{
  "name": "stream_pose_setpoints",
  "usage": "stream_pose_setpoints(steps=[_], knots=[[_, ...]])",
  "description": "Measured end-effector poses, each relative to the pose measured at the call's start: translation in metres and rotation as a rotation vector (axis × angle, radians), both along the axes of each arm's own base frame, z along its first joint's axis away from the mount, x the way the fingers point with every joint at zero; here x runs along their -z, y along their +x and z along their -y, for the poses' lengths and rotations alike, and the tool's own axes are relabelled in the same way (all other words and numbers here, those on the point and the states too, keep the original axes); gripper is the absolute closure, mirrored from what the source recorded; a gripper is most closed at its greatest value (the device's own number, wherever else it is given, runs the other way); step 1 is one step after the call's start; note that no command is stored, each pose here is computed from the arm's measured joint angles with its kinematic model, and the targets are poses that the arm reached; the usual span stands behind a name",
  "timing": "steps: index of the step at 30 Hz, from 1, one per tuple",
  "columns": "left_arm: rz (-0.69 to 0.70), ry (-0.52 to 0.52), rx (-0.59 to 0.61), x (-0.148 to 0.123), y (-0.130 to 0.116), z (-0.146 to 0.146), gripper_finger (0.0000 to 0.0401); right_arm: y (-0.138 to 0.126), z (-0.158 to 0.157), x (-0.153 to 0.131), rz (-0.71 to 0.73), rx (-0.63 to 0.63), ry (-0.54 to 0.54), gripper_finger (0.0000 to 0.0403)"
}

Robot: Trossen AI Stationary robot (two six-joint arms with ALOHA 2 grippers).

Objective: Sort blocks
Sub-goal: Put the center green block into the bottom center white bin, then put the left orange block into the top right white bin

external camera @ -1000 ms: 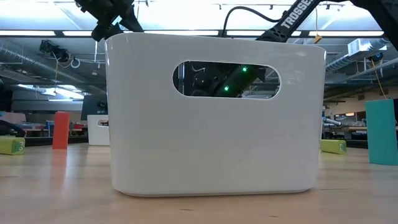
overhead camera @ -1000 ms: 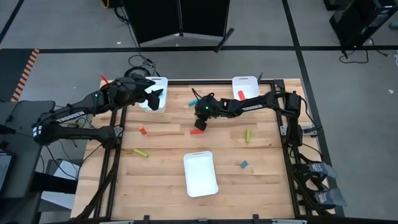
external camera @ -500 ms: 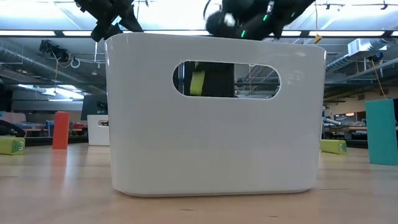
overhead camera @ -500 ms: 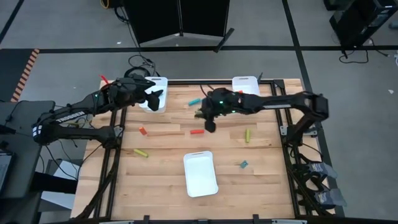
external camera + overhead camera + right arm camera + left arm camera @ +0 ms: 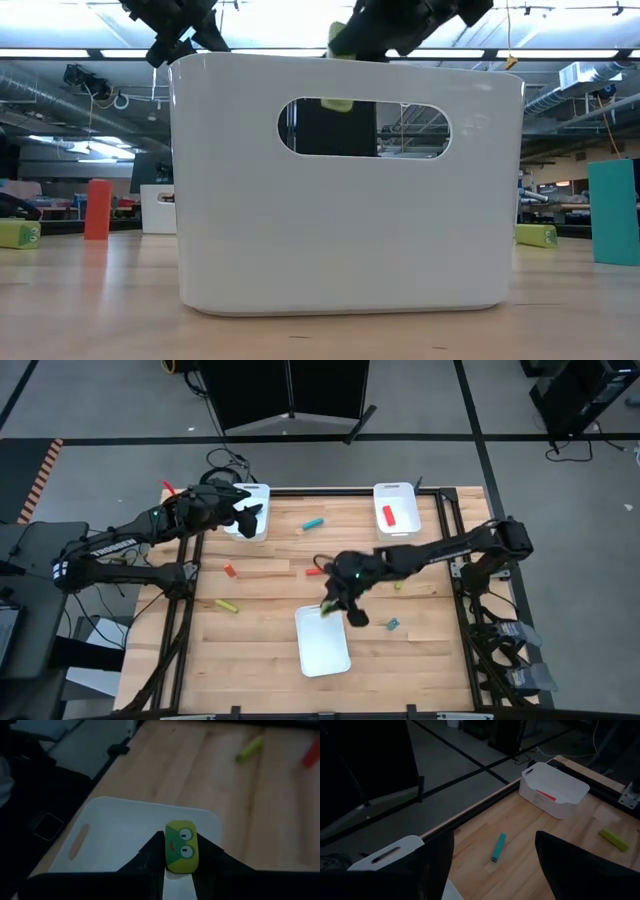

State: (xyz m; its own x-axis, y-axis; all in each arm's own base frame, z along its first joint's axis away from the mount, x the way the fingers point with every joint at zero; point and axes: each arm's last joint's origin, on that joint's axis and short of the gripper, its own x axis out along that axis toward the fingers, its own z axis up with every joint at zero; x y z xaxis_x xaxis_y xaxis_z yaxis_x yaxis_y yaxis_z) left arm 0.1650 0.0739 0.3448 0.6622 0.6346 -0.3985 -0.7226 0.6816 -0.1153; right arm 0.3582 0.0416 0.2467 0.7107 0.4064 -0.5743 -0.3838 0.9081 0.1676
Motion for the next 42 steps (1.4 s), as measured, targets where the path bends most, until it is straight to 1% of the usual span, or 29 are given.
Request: stream_pose_setpoints(steps=[5,6,7,10,13,15,17,19,22,26,30,34,39,42], knots=[[-0.005,-0.002,0.000,0.001,0.001,0.000,0.0115,0.014,-0.016,0.020,-0.035,-0.011,0.113,0.0331],[-0.004,-0.003,0.000,0.001,0.001,0.000,0.0115,0.017,-0.018,0.023,-0.037,-0.007,0.132,0.0324],[-0.003,-0.003,0.000,0.001,0.001,0.000,0.0115,0.019,-0.020,0.025,-0.034,-0.003,0.146,0.0309],[-0.001,-0.011,0.013,0.001,0.001,0.000,0.0115,0.021,-0.025,0.029,-0.040,-0.004,0.164,0.0236],[-0.002,-0.019,0.030,0.001,0.001,0.001,0.0115,0.019,-0.027,0.026,-0.033,-0.004,0.162,0.0169],[-0.009,-0.024,0.036,0.002,0.001,0.001,0.0115,0.017,-0.026,0.020,-0.007,-0.005,0.144,0.0138],[-0.019,-0.027,0.044,0.003,0.002,0.003,0.0115,0.014,-0.025,0.010,0.036,0.010,0.114,0.0123],[-0.026,-0.029,0.056,0.003,0.002,0.005,0.0115,0.010,-0.020,-0.003,0.086,0.035,0.069,0.0120],[-0.049,-0.026,0.060,0.005,0.002,0.009,0.0115,0.001,-0.008,-0.023,0.161,0.076,0.003,0.0127],[-0.091,-0.032,0.068,0.008,0.001,0.014,0.0115,-0.021,0.013,-0.041,0.233,0.160,-0.063,0.0142],[-0.149,-0.080,0.052,0.015,-0.002,0.019,0.0115,-0.049,0.037,-0.040,0.242,0.288,-0.107,0.0155],[-0.215,-0.147,0.027,0.023,-0.007,0.024,0.0115,-0.081,0.055,-0.032,0.251,0.436,-0.119,0.0162],[-0.335,-0.232,0.018,0.035,-0.015,0.034,0.0115,-0.120,0.068,-0.018,0.298,0.601,-0.114,0.0161],[-0.416,-0.279,0.009,0.041,-0.020,0.039,0.0115,-0.137,0.073,-0.010,0.355,0.682,-0.103,0.0159]])
